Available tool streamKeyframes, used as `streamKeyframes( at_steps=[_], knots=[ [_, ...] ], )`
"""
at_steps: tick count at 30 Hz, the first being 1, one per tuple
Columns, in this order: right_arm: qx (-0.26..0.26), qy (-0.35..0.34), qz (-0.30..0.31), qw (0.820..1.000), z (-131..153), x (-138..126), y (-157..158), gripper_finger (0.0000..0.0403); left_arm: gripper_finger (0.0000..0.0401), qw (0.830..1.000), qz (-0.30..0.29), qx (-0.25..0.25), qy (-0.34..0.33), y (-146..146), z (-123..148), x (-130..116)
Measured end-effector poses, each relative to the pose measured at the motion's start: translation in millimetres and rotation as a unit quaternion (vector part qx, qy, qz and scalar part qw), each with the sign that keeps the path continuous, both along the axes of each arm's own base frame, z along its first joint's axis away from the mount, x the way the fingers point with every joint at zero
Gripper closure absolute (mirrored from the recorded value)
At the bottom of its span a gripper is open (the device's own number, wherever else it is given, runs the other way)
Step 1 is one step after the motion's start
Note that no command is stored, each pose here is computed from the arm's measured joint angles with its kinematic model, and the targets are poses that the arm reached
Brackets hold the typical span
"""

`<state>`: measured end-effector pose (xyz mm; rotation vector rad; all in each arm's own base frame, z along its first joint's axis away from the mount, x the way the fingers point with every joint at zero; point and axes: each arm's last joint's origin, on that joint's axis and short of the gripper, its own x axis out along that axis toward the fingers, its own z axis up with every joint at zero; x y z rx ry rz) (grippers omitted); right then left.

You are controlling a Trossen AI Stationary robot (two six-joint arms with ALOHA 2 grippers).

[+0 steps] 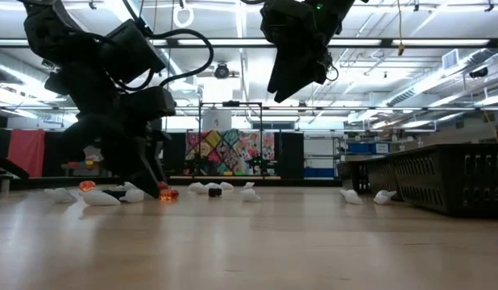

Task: Sort Halloween decoration
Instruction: Put the orange pumpkin toy into the center black bin

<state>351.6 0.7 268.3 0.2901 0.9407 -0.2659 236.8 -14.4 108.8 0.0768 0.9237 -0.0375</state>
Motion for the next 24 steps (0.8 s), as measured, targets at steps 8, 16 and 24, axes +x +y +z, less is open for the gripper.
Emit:
streamKeyframes(
  at_steps=[8, 16, 24],
  knots=[
    [0.0, 0.0, 0.0, 1.0, 0, 0, 0, 0.0224, 0.034, 1.0, 0.001, 0.0, 0.001, 0, 0, 0],
    [0.0, -0.002, -0.002, 1.0, 2, -1, -1, 0.0224, 0.0362, 1.0, 0.003, -0.008, -0.001, 0, 0, 0],
    [-0.009, 0.029, -0.012, 0.999, 29, -8, -13, 0.0224, 0.0364, 1.0, 0.004, -0.013, -0.014, 0, 7, 2]
  ],
)
